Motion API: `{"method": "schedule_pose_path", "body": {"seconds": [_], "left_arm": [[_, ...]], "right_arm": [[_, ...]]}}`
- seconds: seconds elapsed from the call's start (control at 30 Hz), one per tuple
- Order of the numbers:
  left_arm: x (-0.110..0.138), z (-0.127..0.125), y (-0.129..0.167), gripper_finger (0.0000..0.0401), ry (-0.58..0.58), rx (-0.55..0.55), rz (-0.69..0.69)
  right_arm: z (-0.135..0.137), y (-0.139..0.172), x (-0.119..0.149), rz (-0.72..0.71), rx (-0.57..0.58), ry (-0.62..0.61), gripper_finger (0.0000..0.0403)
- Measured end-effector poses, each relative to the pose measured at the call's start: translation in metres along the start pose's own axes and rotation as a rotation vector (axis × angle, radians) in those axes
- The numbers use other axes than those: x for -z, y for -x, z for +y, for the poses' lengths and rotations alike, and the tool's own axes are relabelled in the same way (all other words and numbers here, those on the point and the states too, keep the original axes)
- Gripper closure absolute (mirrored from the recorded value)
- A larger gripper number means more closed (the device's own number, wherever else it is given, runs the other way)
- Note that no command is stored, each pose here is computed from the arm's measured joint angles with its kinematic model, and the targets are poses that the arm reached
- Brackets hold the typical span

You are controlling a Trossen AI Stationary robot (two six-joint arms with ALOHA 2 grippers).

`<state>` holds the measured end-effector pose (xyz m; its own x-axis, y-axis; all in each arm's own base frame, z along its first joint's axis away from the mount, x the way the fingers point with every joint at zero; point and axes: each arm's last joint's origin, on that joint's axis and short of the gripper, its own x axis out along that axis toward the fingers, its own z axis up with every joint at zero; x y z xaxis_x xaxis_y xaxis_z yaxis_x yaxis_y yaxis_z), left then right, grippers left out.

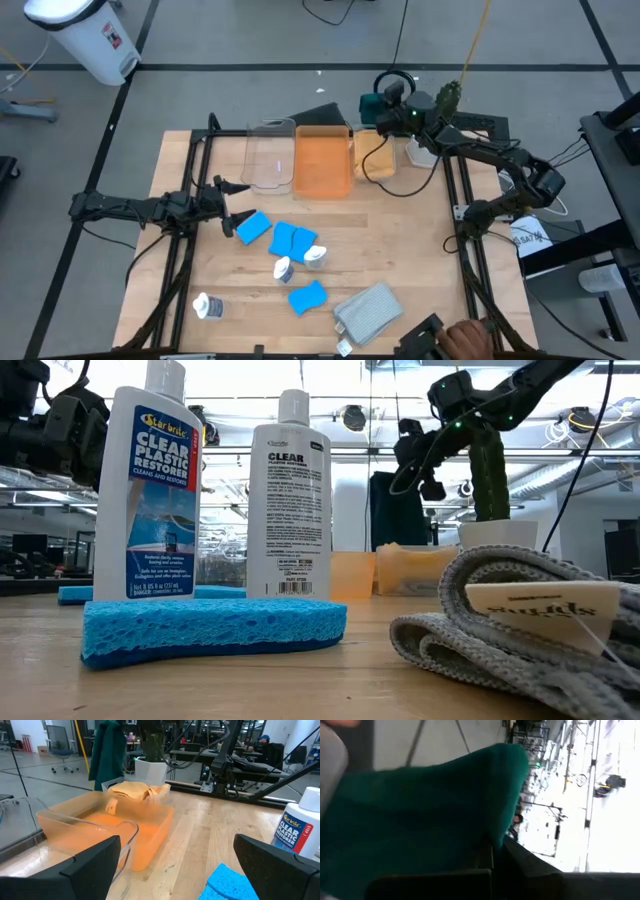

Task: Pick & Place Kitchen Items
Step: Put the blue microfiber cloth into the white bin

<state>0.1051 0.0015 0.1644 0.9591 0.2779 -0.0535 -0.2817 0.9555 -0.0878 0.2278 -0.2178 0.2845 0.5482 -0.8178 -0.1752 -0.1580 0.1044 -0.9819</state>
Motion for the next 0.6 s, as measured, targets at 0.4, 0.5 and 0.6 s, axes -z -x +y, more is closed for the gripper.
{"method": "schedule_pose_path", "body": {"seconds": [0.4,0.5,0.6], "left_arm": [[0.0,0.0,0.0,0.0006,0.0,0.0,-0.001],[0.0,0.0,0.0,0.0006,0.0,0.0,0.0],[0.0,0.0,0.0,0.0006,0.0,0.0,-0.001]], "right_arm": [[0.005,0.012,-0.023,0.093,-0.065,-0.213,0.0403],[-0.004,0.021,-0.028,0.066,-0.025,-0.279,0.0403],[-0.011,0.029,-0.03,0.046,0.001,-0.304,0.0403]]}}
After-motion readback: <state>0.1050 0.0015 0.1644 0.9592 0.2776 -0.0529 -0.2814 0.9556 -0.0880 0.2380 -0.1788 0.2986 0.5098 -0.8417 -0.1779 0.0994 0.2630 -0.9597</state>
